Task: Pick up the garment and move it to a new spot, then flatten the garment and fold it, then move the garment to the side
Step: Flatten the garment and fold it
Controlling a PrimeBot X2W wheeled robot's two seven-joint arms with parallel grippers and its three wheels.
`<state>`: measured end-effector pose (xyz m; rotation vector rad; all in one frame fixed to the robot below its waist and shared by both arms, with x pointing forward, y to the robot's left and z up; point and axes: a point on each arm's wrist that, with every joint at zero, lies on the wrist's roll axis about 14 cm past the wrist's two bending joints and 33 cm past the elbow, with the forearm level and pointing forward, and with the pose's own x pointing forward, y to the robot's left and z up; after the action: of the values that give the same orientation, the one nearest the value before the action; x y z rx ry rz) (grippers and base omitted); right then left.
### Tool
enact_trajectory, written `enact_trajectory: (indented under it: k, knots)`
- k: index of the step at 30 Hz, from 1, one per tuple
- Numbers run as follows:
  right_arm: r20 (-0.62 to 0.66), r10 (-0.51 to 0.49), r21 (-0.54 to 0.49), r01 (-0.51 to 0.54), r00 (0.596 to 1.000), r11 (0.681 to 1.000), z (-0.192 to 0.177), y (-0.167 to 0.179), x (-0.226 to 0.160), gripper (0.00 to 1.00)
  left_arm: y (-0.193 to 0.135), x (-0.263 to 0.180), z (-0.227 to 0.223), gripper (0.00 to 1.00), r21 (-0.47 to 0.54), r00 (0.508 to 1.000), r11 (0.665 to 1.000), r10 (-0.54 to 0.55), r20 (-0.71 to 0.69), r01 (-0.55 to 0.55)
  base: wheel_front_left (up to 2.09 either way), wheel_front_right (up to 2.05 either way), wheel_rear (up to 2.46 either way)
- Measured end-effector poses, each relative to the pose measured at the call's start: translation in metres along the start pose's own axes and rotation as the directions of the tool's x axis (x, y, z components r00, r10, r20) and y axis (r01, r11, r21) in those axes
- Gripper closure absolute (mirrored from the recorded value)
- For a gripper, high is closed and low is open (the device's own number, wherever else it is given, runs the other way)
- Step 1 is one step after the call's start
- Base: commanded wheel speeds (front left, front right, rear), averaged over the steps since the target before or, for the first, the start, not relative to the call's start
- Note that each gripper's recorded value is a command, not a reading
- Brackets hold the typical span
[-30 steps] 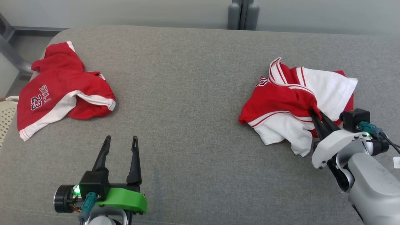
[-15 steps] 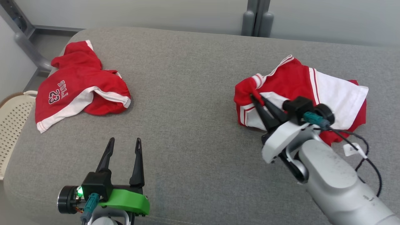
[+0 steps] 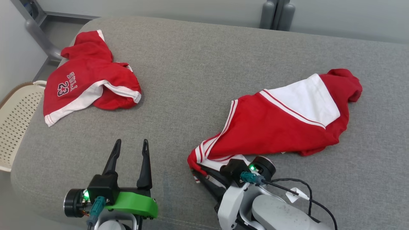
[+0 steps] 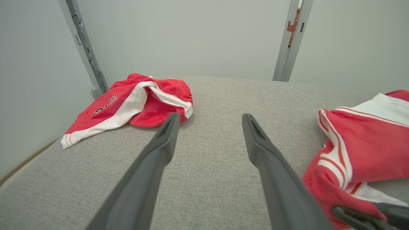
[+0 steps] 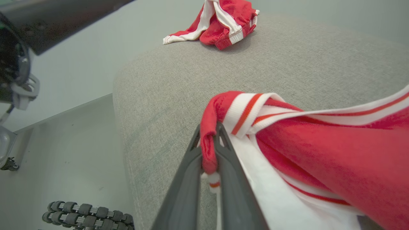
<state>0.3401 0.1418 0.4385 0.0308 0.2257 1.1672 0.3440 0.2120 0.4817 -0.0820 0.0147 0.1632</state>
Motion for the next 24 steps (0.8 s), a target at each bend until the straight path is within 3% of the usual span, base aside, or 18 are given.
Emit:
enact_trajectory:
  k: [1, 5, 9, 12, 18, 24]
  knots:
    - [0.003, 0.003, 0.013, -0.003, 1.0, 1.0, 0.001, 0.003, 0.0, 0.0, 0.0, 0.001, 0.0, 0.0, 0.0, 1.0, 1.0, -0.001, 0.001, 0.001, 0.0, 0.0, 0.0]
    - [0.047, -0.034, 0.028, 0.032, 0.998, 0.999, 0.015, -0.007, -0.003, 0.0, -0.005, 0.004, 0.001, 0.0, -0.002, 1.0, 1.0, -0.015, 0.007, 0.015, 0.0, 0.0, 0.0]
    - [0.103, -0.163, 0.02, 0.162, 0.981, 0.987, 0.034, -0.056, -0.025, 0.0, -0.011, 0.008, 0.004, 0.0, -0.001, 0.999, 0.999, -0.038, 0.017, 0.038, 0.0, 0.0, 0.0]
    - [0.135, -0.279, 0.006, 0.281, 0.951, 0.96, 0.044, -0.096, -0.054, 0.0, -0.017, 0.011, 0.006, 0.0, -0.004, 0.998, 0.998, -0.055, 0.027, 0.055, 0.0, 0.0, 0.0]
    - [0.183, -0.472, 0.006, 0.479, 0.862, 0.878, 0.053, -0.149, -0.12, 0.0, -0.027, 0.015, 0.011, 0.0, -0.005, 0.995, 0.996, -0.089, 0.044, 0.089, 0.0, 0.0, 0.0]
    - [0.224, -0.642, 0.06, 0.647, 0.734, 0.76, 0.05, -0.172, -0.191, 0.0, -0.039, 0.02, 0.016, 0.0, -0.002, 0.991, 0.992, -0.123, 0.06, 0.124, 0.0, 0.0, 0.0]
